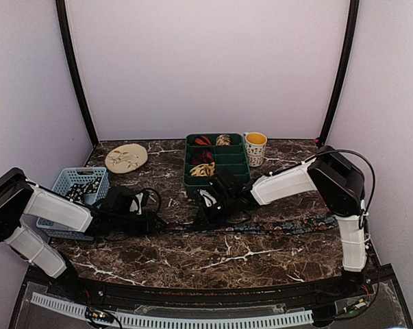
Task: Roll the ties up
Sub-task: Pick up the tie from the center of the board.
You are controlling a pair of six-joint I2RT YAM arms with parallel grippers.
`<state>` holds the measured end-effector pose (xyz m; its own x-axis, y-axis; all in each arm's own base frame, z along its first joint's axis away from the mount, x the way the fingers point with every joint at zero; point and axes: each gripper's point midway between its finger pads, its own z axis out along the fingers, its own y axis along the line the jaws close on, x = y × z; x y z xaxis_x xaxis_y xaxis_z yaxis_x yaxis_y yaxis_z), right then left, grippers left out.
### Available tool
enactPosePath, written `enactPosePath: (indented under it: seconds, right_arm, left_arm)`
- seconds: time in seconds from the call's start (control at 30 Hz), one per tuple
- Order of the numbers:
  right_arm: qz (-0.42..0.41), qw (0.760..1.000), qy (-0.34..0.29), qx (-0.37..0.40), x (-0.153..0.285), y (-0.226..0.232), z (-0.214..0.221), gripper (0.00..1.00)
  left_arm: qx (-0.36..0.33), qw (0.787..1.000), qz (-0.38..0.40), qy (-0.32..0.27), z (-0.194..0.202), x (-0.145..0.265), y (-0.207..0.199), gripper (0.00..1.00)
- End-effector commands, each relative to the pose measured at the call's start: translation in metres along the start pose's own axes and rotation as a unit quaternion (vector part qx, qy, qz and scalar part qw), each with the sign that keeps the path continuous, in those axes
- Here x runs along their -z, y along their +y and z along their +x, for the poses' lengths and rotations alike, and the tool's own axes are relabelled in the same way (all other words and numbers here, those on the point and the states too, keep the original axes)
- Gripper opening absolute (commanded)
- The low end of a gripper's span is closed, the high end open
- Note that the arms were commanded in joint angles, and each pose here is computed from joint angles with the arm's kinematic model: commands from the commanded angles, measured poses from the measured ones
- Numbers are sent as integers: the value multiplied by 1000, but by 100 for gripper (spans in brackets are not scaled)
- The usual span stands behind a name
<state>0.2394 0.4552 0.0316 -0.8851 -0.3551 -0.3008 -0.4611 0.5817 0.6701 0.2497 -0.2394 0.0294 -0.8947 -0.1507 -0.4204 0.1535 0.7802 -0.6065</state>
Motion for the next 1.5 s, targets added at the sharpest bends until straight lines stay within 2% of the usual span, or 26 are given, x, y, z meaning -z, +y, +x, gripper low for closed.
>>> enactPosePath:
  seconds: [0.0,0.1,0.3,0.43,0.57,0.77,0.97,1.1,1.23,1.47]
  right_arm:
    - [41,999,14,2,-10,-20,7,6]
    - [53,998,22,-1,-13,-28,13,5]
    - [60,998,27,-2,-13,-34,19,4]
    - [62,998,29,-3,-14,-35,20,4]
    - [60,998,30,-2,-16,-34,22,4]
    - [51,998,28,5,-18,-25,20,4]
    - [40,999,-8,22,7,-2,2,9]
    - [30,998,-41,30,34,12,-12,21]
    - [9,998,-61,15,58,12,-14,31]
    - [-16,997,-79,-19,88,-4,-5,38]
  left_arm:
    - [2,1000,-7,15,9,2,6,40]
    - [-22,999,31,11,5,6,-11,34]
    - [-66,994,88,-19,-10,21,-42,10]
    - [-83,987,129,-42,-20,34,-64,0]
    - [-116,973,190,-61,-24,47,-98,0]
    - [-150,957,246,-44,-15,43,-141,0]
    - [-127,967,214,-47,-12,32,-126,0]
    - [-125,973,191,-45,-13,30,-119,0]
    - [-126,974,184,-36,-14,26,-119,0]
    - [-129,972,196,-24,-16,11,-131,0]
